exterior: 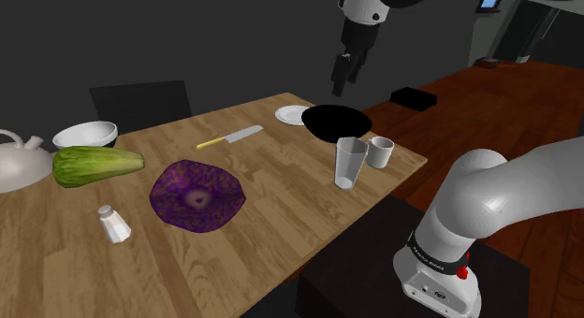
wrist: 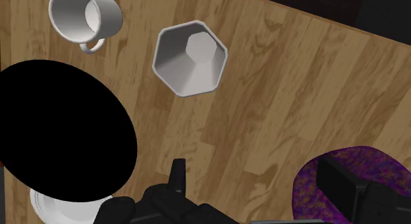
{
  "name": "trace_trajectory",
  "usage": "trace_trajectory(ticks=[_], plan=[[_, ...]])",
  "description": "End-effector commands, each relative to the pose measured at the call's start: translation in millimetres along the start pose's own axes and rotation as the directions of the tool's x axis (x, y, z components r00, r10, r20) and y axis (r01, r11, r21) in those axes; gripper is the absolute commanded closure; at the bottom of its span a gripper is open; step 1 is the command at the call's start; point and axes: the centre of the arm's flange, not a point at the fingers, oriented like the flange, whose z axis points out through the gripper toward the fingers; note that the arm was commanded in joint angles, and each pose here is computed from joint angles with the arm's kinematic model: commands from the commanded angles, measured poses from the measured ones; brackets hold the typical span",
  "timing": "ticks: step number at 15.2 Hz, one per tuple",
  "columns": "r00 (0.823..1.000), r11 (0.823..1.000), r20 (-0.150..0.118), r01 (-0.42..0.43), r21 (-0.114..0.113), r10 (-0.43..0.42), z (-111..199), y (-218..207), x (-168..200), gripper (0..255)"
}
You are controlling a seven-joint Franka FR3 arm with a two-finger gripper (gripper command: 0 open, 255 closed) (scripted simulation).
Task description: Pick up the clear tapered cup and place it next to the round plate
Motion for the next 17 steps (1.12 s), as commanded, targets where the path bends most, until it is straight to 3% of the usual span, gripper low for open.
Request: trace_trajectory(ticks=[1,17], plan=[[1.000,1.000,0.000,0.000,0.000,0.000,0.0,0.0,0.0,0],[0.988,0.998,0.143,0.050,0.025,-0.053,191.8,-1.0,-44.4,0]])
